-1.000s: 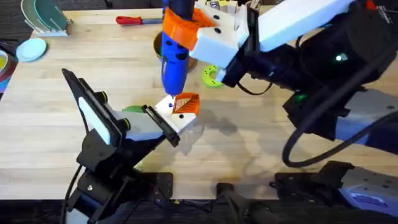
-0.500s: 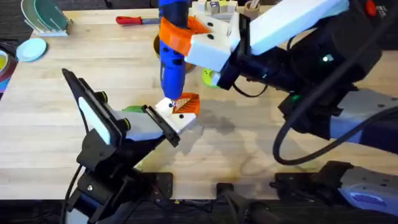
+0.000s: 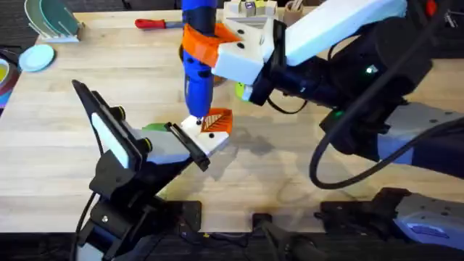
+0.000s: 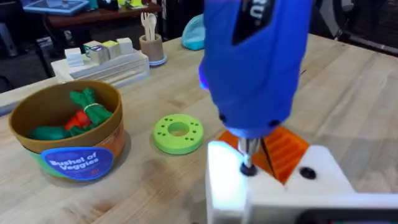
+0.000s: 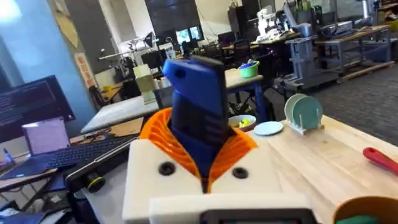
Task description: Pick up the gripper from the table and insert it into the empty holder that is missing its gripper. Then pick up a screw, insert it into the mounting hole, and use the screwdriver to tighten it. Finally, clean up the table by picking up the vegetable and placing it into the bucket.
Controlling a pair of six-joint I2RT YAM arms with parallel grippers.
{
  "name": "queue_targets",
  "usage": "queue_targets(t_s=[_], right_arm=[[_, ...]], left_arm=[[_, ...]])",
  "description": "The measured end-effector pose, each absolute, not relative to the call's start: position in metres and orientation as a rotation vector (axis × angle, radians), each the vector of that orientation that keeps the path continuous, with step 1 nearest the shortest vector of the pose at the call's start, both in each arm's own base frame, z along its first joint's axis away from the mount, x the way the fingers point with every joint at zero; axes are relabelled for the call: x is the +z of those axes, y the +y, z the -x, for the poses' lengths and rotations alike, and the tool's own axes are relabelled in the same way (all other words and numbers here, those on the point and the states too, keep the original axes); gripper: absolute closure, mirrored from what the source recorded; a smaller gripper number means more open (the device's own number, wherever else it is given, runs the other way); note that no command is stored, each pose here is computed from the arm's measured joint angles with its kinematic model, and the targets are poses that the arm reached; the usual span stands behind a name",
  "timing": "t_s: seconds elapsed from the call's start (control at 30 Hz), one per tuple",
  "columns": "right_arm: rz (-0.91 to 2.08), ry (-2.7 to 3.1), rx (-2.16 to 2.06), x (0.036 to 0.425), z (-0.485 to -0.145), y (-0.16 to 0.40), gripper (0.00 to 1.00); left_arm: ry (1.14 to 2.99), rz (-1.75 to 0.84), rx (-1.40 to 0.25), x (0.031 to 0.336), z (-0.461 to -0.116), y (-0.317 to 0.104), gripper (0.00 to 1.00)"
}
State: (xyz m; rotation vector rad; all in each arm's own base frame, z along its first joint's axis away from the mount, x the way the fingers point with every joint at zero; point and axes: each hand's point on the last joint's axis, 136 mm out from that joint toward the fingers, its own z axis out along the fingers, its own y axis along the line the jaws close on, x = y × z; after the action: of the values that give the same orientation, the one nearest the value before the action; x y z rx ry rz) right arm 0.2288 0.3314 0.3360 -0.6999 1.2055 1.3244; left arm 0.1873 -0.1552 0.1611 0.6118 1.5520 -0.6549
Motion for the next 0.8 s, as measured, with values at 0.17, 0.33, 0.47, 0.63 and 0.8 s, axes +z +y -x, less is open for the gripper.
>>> queue_targets(t_s=[0.17,0.33,0.47,0.63,0.8], right_arm=[[0.699,1.211,1.338,0.335,-0.227,0.333,0.982],[0.695,1.220,1.338,0.334,-0.227,0.334,0.982],[0.692,1.206,1.339,0.337,-0.227,0.333,0.982],[0.654,0.968,1.311,0.380,-0.223,0.310,0.982],[0.546,0.969,1.241,0.391,-0.252,0.281,0.982]], left_arm=[[1.552,-0.612,-0.655,0.161,-0.187,-0.155,0.985],[1.553,-0.612,-0.655,0.161,-0.187,-0.155,0.985],[1.552,-0.612,-0.655,0.161,-0.187,-0.155,0.985],[1.552,-0.612,-0.655,0.161,-0.187,-0.155,0.985],[1.552,-0.612,-0.655,0.161,-0.187,-0.155,0.985]])
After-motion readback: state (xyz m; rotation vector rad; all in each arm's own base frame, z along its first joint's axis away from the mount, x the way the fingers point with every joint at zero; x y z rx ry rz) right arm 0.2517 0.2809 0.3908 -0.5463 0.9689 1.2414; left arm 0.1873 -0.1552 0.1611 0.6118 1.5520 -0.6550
